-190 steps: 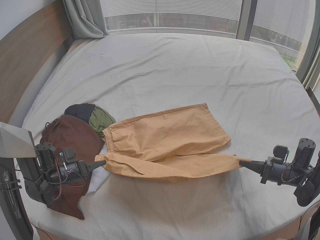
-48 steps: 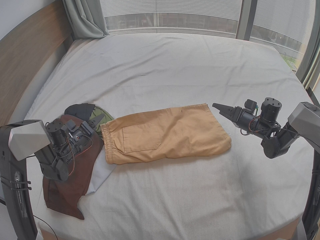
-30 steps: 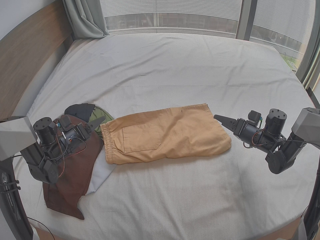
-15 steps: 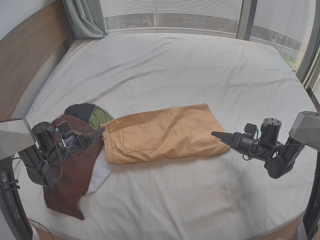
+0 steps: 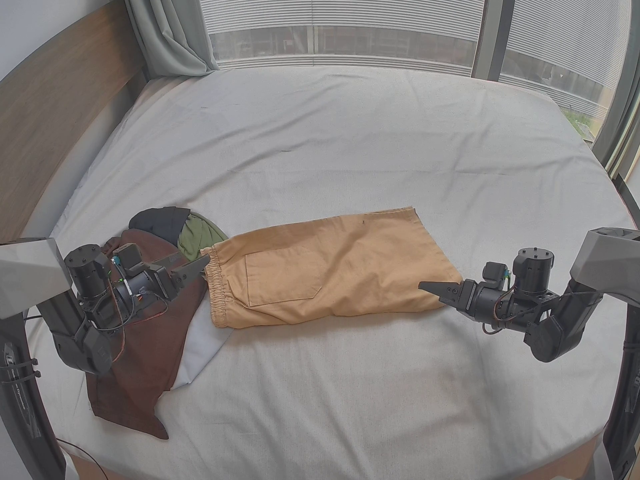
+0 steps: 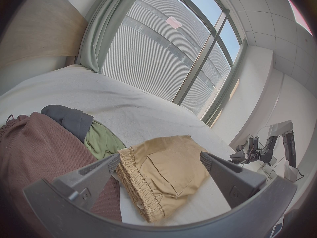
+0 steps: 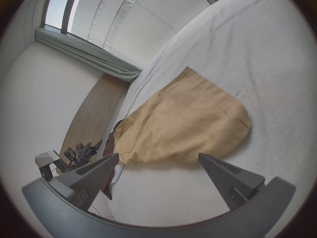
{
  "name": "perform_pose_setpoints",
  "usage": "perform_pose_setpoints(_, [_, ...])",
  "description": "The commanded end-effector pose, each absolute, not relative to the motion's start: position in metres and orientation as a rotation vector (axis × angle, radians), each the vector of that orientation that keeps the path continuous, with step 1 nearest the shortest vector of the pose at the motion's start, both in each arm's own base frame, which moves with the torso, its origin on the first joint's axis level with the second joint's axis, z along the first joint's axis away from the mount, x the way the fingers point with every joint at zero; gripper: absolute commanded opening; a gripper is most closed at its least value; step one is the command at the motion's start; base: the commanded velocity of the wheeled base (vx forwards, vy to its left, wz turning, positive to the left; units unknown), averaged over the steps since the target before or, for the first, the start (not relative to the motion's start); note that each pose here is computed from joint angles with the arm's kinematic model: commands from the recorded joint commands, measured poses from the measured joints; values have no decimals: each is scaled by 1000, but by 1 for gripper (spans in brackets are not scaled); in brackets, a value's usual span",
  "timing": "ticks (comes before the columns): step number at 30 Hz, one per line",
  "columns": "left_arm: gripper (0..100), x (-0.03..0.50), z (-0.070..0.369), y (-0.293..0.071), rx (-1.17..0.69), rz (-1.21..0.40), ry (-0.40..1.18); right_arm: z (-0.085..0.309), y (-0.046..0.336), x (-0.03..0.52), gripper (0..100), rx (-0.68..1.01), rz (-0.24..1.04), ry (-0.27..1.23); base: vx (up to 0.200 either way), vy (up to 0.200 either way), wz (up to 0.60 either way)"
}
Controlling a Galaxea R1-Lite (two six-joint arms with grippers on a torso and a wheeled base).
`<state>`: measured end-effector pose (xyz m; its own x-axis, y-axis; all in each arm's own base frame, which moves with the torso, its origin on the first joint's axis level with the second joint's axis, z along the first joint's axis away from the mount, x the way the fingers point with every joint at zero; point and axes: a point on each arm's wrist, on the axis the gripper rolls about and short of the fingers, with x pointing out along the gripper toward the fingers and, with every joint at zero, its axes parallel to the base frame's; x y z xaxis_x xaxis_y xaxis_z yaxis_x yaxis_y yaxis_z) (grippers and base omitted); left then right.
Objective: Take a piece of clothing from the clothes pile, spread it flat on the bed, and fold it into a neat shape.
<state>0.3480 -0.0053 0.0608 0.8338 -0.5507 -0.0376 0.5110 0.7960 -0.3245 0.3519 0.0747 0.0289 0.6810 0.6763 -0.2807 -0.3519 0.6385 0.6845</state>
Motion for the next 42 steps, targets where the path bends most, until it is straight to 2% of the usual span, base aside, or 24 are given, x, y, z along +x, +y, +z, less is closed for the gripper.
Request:
perform_pose_setpoints(1, [100,349,60,-4,-313,-569,133,16,73,354,100,644,606,589,0,0,0])
perform_pose_setpoints(22, [100,354,57,-1,-318,-561,132,-15,75,367,100,655,580,637,0,0,0])
perform_pose_setpoints(33, [100,354,56,-1,-320,-561,134,-24,95,380,100,680,564,615,0,0,0])
perform_pose_setpoints(42, [100,354,56,-2,-320,-562,134,-23,110,387,100,736,617,543,0,0,0])
